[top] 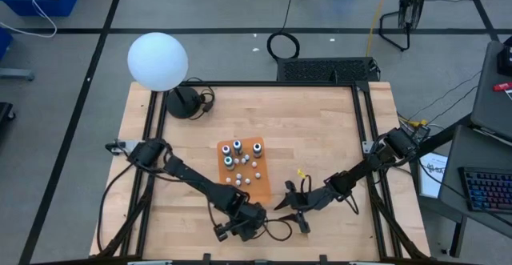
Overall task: Pick & Place food coloring
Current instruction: Put the small orange food coloring bottle into the orange bin
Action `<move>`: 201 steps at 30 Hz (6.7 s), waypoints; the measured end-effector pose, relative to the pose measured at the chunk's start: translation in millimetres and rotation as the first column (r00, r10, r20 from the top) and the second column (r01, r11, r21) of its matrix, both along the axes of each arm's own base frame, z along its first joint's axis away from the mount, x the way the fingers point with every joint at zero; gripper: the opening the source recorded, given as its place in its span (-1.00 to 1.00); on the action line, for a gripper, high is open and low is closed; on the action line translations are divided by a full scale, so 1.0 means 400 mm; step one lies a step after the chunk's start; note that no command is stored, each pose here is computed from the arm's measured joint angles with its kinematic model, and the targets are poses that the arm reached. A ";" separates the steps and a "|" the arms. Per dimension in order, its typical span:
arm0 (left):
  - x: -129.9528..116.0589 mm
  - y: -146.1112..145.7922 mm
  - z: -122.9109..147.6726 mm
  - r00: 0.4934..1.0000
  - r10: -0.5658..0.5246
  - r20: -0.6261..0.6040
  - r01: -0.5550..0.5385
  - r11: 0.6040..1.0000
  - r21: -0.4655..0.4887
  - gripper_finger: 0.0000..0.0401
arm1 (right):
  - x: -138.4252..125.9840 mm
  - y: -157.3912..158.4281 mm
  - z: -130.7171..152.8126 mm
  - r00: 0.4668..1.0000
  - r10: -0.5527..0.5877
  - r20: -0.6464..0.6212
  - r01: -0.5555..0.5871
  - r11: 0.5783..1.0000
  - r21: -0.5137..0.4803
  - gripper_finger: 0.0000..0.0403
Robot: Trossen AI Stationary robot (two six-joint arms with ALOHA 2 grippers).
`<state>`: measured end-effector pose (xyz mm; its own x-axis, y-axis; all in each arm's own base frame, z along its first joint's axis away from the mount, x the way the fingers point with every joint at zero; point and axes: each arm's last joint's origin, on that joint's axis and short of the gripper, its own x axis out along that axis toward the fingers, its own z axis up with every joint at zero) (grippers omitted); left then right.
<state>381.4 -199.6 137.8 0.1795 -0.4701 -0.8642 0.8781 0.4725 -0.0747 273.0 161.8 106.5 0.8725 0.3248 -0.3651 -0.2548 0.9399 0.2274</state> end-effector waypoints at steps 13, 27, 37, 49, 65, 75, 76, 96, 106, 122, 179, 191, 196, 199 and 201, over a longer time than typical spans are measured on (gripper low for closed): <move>-0.058 0.011 0.233 0.897 0.207 0.390 -0.317 0.916 0.244 -0.68 | 0.007 -0.005 0.044 0.984 -0.024 0.174 0.052 0.986 -0.158 -0.21; -0.013 0.108 0.230 0.744 0.302 0.596 -0.612 0.665 0.427 -0.68 | 0.013 -0.042 0.080 0.915 -0.216 0.339 0.372 0.776 -0.510 -0.21; 0.012 0.141 0.238 0.714 0.320 0.622 -0.639 0.662 0.392 -0.69 | 0.034 -0.082 0.088 0.894 -0.256 0.367 0.424 0.745 -0.515 -0.21; 0.020 0.160 0.236 0.720 0.347 0.602 -0.638 0.673 0.375 -0.69 | 0.046 -0.107 0.094 0.878 -0.283 0.386 0.459 0.726 -0.512 -0.21; 0.023 0.166 0.242 0.676 0.432 0.597 -0.689 0.659 0.303 -0.60 | 0.032 -0.077 0.096 0.890 -0.219 0.401 0.431 0.695 -0.575 -0.80; -0.001 0.154 0.274 0.651 0.538 0.536 -0.713 0.676 0.188 -0.59 | 0.037 -0.064 0.109 0.896 -0.200 0.396 0.409 0.719 -0.562 -0.80; -0.005 0.154 0.282 0.657 0.545 0.521 -0.705 0.688 0.169 -0.59 | 0.041 -0.061 0.114 0.897 -0.200 0.394 0.407 0.719 -0.564 -0.80; -0.104 0.153 0.386 0.719 0.532 0.448 -0.609 0.792 0.036 -0.58 | 0.117 -0.008 0.173 0.949 -0.176 0.261 0.311 0.655 -0.688 -0.98; -0.098 0.173 0.345 0.699 0.556 0.450 -0.639 0.768 0.045 -0.58 | 0.116 -0.009 0.173 0.952 -0.162 0.259 0.302 0.629 -0.716 -0.80; -0.090 0.182 0.353 0.648 0.569 0.506 -0.677 0.735 0.041 -0.58 | 0.124 -0.020 0.202 0.895 -0.254 0.366 0.445 0.554 -0.704 -0.16; -0.090 0.206 0.368 0.579 0.667 0.469 -0.744 0.667 -0.030 0.25 | 0.122 -0.015 0.210 0.892 -0.234 0.387 0.451 0.518 -0.727 -0.80; -0.297 0.271 0.417 0.390 0.768 0.509 -0.783 0.567 -0.257 0.49 | 0.172 0.018 0.299 0.982 -0.172 0.074 0.160 0.564 -0.810 -0.80; -0.361 0.305 0.377 0.278 0.800 0.532 -0.770 0.517 -0.374 0.49 | 0.204 -0.002 0.429 0.986 -0.131 -0.107 0.003 0.646 -0.764 -0.80; -0.385 0.318 0.351 0.240 0.804 0.544 -0.760 0.505 -0.410 0.49 | 0.224 -0.031 0.486 0.975 -0.114 -0.189 -0.050 0.719 -0.693 -0.80; -0.394 0.325 0.330 0.235 0.799 0.554 -0.754 0.510 -0.414 0.49 | 0.239 -0.050 0.495 0.963 -0.101 -0.251 -0.099 0.731 -0.675 -0.80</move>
